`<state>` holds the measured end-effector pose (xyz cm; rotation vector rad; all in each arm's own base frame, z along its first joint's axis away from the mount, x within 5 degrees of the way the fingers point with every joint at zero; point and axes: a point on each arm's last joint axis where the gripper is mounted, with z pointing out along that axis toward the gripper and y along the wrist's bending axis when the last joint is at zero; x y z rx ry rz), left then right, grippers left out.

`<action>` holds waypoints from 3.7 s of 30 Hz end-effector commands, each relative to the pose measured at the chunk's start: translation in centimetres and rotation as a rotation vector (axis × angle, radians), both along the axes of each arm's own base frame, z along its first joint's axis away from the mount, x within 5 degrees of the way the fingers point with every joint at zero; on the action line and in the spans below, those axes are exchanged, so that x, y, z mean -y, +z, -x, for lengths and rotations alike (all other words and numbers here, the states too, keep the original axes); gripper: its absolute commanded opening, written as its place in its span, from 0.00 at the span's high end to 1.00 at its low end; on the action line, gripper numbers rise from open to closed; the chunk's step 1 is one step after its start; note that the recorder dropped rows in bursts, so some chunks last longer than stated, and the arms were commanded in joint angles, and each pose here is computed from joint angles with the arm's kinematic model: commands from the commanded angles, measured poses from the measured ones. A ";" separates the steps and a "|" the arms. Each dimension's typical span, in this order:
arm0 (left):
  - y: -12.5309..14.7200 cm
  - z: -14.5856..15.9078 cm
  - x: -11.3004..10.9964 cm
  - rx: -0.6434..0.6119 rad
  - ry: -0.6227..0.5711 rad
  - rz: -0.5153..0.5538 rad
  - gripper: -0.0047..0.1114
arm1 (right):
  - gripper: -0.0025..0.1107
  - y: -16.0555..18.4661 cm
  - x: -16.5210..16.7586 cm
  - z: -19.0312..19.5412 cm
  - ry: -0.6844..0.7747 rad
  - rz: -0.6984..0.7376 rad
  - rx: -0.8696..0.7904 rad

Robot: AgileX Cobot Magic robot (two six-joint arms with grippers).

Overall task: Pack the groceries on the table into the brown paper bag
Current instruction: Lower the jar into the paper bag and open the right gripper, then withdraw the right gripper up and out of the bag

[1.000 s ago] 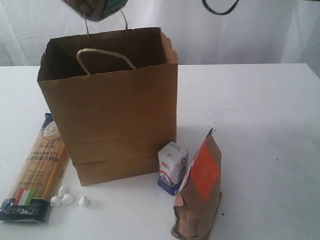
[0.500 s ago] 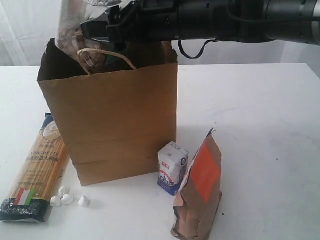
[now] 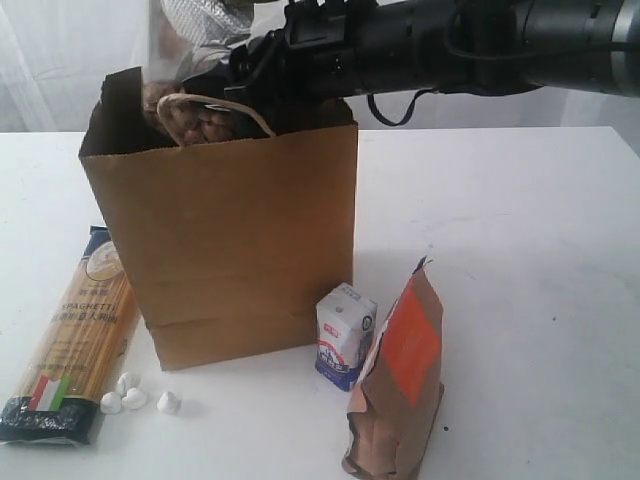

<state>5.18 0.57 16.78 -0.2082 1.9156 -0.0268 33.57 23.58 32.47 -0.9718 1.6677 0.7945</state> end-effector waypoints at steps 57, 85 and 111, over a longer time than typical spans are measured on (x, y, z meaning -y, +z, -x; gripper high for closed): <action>-0.1 0.0 0.0 0.002 0.002 0.003 0.96 | 0.19 6.5 3.4 0.8 -0.332 -0.090 0.143; -0.1 0.0 0.0 0.002 0.002 0.003 0.96 | 0.98 4.2 19.5 7.2 -0.891 0.802 -0.378; -0.1 0.0 0.0 0.002 0.002 0.003 0.96 | 0.98 -0.4 6.6 11.8 -0.446 0.712 -0.764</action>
